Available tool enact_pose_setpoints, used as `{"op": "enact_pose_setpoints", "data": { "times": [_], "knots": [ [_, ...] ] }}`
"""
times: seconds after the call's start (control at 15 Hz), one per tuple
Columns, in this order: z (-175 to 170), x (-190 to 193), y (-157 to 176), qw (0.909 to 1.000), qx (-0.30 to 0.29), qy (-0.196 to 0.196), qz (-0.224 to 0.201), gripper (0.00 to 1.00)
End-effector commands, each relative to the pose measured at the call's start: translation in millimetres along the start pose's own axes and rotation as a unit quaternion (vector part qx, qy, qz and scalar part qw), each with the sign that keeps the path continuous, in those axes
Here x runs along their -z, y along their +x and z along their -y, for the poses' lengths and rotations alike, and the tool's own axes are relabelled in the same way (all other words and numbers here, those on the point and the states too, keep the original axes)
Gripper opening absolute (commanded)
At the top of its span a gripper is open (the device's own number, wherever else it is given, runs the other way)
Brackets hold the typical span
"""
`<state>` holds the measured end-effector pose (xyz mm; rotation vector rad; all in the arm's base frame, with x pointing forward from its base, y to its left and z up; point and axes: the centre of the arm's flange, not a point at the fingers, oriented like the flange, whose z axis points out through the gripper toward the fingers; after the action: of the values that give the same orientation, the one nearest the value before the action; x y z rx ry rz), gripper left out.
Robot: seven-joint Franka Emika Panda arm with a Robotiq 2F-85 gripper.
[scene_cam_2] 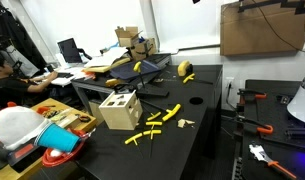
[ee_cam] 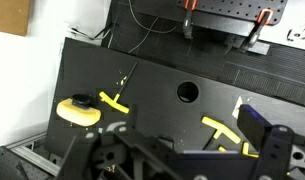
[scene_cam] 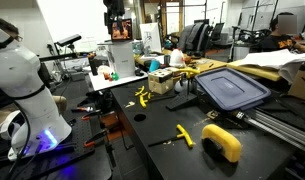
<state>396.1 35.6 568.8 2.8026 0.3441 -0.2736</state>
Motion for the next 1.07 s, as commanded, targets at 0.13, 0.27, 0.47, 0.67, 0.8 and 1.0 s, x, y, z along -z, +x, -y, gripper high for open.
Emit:
{"op": "enact_pose_setpoints", "data": {
  "times": [0.13, 0.27, 0.47, 0.67, 0.8, 1.0],
  "knots": [
    [-1, -7, 2, 1.0, -0.009, -0.002, 0.004, 1.0],
    [-1, -13, 5, 0.9999, -0.014, -0.002, 0.008, 1.0],
    [0, -24, 11, 0.9996, -0.024, -0.004, 0.011, 1.0],
    [1, -39, 20, 0.9993, -0.034, -0.009, 0.012, 1.0],
    [1, -49, 24, 0.9991, -0.04, -0.015, 0.01, 1.0],
    [0, -64, 30, 0.9985, -0.048, -0.024, 0.009, 1.0]
  ]
}}
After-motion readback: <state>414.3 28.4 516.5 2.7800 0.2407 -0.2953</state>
